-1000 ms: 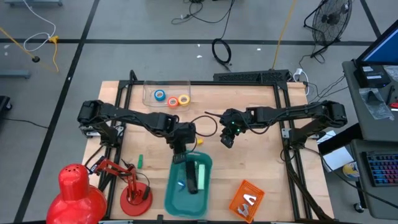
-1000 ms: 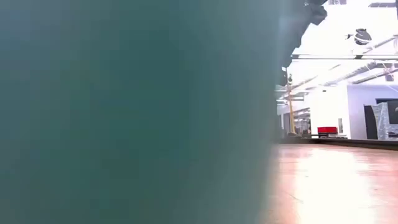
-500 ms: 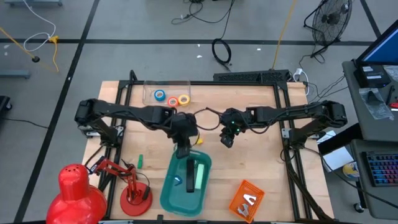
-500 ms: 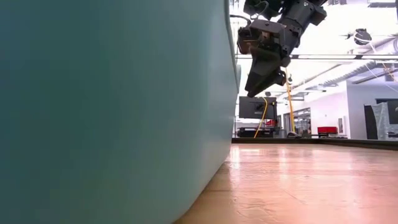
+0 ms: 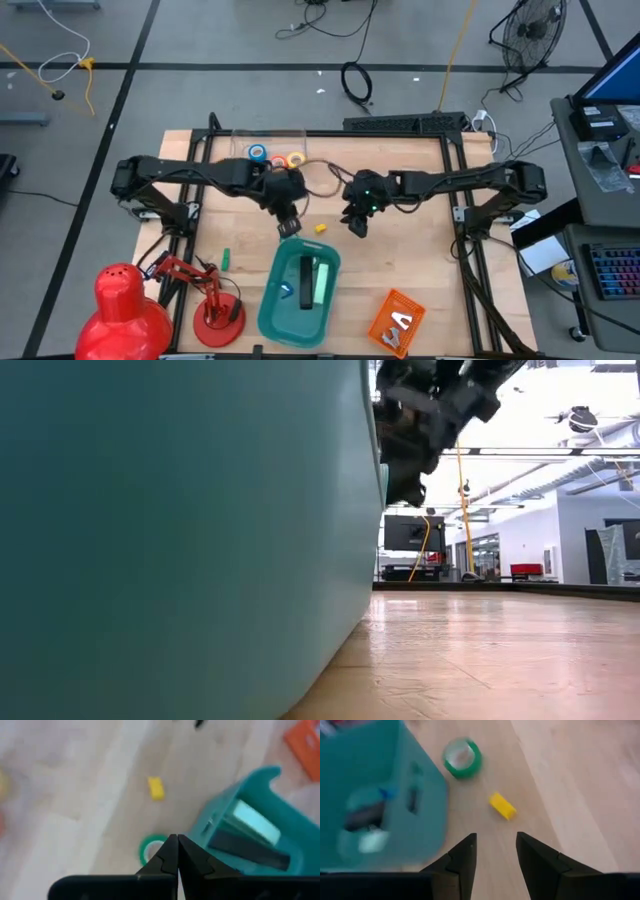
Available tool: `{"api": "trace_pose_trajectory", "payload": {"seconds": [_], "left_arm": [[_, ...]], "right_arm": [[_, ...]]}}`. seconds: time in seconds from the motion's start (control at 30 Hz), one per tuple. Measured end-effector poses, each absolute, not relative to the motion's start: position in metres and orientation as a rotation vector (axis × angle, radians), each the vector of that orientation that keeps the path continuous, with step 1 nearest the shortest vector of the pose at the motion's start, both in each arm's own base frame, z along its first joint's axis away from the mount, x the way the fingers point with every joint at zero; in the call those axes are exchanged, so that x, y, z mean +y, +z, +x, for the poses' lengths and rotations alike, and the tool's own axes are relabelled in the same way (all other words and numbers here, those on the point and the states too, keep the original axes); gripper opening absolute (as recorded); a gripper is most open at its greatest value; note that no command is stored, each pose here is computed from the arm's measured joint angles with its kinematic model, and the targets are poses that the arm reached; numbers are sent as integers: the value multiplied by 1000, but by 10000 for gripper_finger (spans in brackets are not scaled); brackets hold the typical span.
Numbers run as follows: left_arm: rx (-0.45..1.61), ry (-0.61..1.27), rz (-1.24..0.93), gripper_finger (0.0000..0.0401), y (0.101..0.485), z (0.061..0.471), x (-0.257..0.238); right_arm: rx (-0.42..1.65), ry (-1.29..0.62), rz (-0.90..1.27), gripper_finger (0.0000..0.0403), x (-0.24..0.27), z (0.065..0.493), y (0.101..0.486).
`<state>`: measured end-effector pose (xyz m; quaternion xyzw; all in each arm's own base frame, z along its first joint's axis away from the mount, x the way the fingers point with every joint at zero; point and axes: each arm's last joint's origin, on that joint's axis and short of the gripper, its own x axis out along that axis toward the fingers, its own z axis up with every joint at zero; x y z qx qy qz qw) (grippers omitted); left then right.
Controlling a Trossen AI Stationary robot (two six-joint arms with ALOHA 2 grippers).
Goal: Pick and place Stapler, Stapler remover, tape
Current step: Put the yellow stapler into the green bin
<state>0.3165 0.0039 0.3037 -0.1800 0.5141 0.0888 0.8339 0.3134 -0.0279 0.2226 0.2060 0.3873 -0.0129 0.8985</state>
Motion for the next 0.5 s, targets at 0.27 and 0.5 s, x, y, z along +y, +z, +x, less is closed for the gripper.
{"api": "trace_pose_trajectory", "payload": {"seconds": [0.27,0.5], "left_arm": [[821,397,-546,7,333,263,32],[628,399,-647,2,353,219,37]], "right_arm": [[821,12,386,197,-38,334,187],[850,113,348,245,-35,359,154]]}}
